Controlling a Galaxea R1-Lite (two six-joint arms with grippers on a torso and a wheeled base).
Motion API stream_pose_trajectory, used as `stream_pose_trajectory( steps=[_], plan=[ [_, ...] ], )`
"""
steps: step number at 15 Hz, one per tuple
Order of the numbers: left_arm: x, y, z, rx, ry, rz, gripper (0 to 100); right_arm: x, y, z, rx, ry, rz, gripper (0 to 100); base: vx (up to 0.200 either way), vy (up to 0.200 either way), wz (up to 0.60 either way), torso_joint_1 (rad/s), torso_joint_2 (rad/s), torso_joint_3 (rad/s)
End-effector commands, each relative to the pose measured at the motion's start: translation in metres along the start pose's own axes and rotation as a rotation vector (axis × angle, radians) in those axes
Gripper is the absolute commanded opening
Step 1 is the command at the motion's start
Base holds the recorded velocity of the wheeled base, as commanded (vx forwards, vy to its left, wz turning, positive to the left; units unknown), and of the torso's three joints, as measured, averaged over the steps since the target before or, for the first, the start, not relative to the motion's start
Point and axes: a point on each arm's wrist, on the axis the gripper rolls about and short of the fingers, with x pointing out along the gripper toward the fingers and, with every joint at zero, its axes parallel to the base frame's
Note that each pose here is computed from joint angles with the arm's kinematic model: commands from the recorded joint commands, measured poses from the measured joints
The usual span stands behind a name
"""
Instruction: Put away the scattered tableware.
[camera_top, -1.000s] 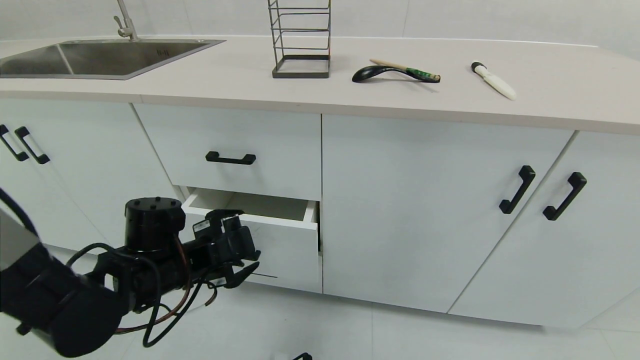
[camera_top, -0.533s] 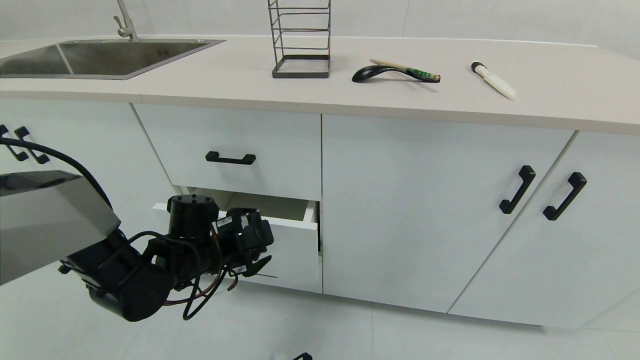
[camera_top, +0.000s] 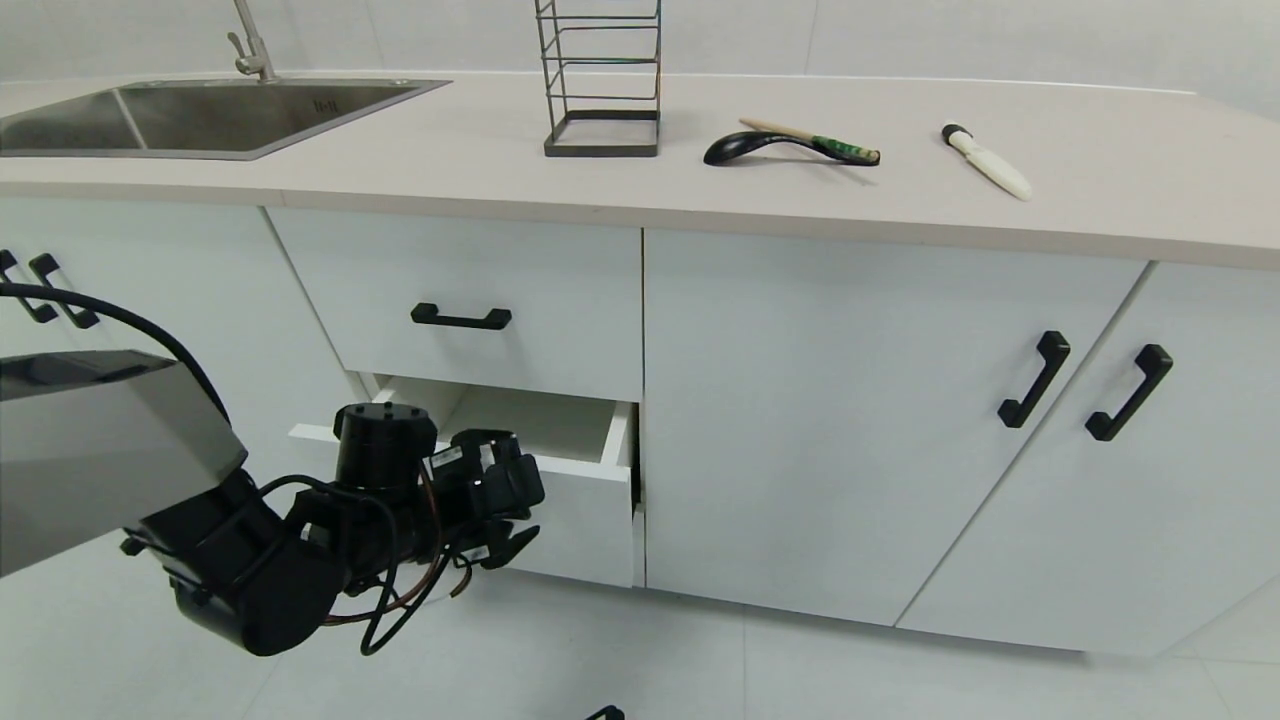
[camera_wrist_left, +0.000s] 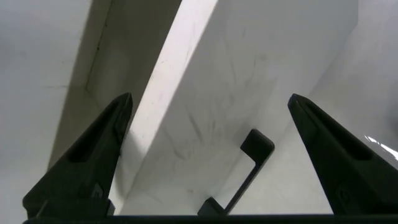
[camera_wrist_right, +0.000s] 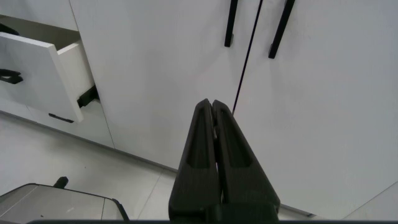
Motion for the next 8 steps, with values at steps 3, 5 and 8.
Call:
stream_pose_trajectory(
  steps=[3, 5, 8],
  plan=[
    [-0.036, -0.022, 0.007, 0.012, -0.004, -0.054, 100, 0.0, 0.0, 0.0, 0.0, 0.0, 0.001, 0, 0.0, 0.0, 0.0, 0.0, 0.0, 0.0],
    [-0.055, -0.033, 0.01, 0.021, -0.012, -0.078, 100, 0.0, 0.0, 0.0, 0.0, 0.0, 0.001, 0, 0.0, 0.0, 0.0, 0.0, 0.0, 0.0],
    [-0.07, -0.032, 0.015, 0.03, -0.032, -0.058, 100, 0.0, 0.0, 0.0, 0.0, 0.0, 0.001, 0, 0.0, 0.0, 0.0, 0.0, 0.0, 0.0]
  ],
)
